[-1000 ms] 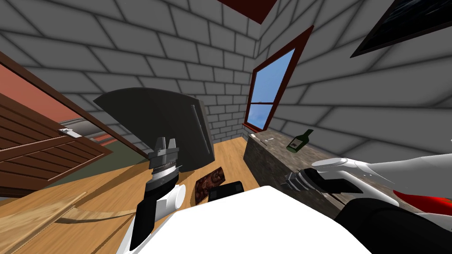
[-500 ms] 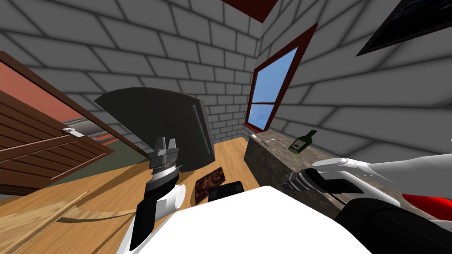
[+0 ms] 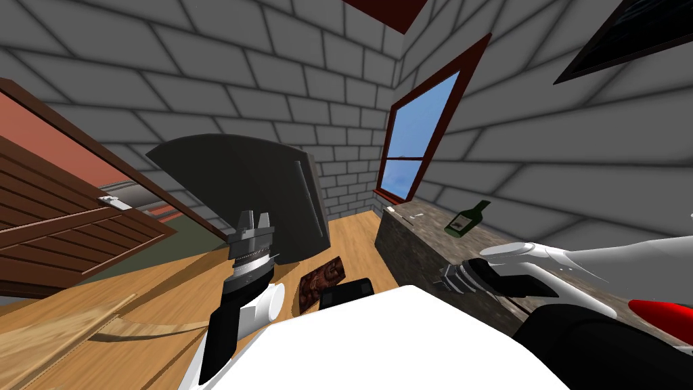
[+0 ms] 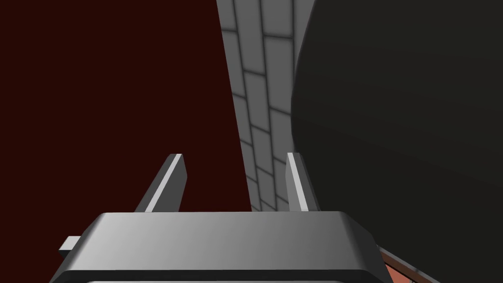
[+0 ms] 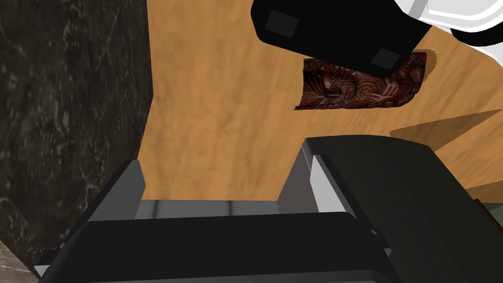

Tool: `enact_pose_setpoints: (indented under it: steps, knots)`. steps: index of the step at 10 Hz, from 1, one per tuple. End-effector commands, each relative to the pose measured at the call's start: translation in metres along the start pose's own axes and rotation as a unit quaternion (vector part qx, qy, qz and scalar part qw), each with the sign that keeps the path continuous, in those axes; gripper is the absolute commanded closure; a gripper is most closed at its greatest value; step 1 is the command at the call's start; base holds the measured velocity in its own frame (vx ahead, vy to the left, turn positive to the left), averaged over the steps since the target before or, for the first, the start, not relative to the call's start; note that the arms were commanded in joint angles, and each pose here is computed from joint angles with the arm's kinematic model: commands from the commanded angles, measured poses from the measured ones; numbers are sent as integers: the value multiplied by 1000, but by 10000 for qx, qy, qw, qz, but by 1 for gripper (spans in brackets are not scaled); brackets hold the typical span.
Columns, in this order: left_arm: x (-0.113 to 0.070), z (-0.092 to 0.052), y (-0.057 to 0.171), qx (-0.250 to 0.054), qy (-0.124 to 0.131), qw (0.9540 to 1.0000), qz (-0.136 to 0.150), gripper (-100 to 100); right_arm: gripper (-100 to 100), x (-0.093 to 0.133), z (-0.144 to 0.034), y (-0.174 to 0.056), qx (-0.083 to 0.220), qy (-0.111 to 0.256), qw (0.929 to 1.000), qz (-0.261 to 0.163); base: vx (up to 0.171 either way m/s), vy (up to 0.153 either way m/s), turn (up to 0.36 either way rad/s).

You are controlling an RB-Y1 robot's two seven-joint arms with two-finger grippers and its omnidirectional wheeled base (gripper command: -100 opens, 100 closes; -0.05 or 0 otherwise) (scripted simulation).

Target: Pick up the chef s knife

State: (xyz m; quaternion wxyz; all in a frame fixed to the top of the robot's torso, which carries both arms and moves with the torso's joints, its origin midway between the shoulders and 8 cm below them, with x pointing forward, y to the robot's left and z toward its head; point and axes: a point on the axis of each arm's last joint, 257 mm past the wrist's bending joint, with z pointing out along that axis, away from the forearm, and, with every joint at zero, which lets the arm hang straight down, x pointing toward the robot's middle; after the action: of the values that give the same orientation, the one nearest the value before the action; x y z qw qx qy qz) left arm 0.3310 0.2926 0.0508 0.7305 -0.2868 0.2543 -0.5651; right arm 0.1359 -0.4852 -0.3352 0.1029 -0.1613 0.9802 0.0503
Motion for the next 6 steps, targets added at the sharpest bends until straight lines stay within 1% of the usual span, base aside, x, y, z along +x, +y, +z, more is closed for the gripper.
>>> enact_pose_setpoints:
  steps: [1, 6]
  knots:
    - [0, 0, 0, 0, 0, 10000, 0, 0, -100, 1, 0, -3, 35, 14, 10000, -19, 9, 20, -12]
    - [0, 0, 0, 0, 0, 10000, 0, 0, -100, 6, -2, -13, 166, 69, 9998, -51, 20, 9, 19]
